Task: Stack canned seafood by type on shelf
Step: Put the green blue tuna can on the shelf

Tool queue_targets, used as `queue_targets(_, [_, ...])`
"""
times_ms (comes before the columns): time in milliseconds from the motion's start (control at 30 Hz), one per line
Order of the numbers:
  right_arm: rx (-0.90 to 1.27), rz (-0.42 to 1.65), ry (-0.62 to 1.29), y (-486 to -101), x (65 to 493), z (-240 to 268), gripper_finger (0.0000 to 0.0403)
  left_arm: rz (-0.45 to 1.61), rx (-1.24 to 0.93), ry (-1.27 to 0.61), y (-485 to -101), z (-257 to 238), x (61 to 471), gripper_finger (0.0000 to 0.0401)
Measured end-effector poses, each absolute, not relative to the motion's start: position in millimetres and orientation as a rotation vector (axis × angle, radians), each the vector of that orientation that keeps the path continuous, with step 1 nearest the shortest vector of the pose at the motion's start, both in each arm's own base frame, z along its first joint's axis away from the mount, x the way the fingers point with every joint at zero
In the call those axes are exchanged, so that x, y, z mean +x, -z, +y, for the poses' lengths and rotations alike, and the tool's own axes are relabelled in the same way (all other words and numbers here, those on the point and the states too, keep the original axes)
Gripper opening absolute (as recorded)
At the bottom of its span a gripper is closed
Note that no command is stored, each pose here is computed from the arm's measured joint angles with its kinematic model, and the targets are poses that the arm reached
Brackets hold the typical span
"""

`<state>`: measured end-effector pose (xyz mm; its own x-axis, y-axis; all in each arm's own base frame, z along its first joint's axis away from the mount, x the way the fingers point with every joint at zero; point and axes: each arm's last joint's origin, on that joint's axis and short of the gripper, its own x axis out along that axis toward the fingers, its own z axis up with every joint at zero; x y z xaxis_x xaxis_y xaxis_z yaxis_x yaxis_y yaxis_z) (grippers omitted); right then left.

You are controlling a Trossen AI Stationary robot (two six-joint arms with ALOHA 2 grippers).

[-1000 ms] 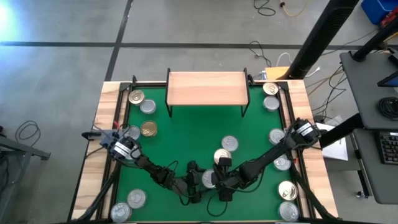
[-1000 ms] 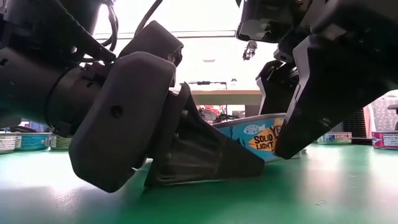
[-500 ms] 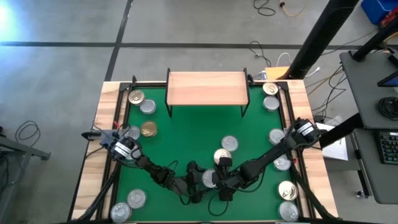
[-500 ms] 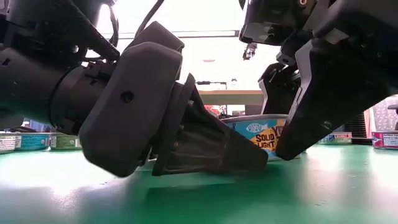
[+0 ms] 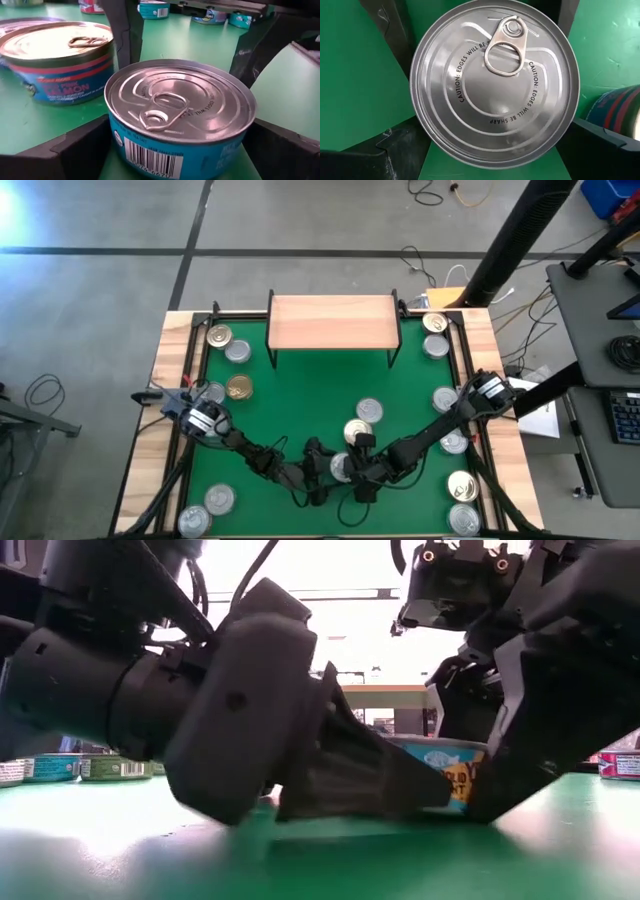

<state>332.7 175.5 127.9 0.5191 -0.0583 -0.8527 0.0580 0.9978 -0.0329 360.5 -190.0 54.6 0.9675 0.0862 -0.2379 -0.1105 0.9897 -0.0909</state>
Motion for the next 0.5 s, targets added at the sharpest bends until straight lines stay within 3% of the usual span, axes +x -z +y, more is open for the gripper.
queue_targets(500, [0.011, 1.033, 0.105, -129, 331, 173, 0.0368, 0.202, -0.072, -0.22, -51, -193, 362, 0.0398])
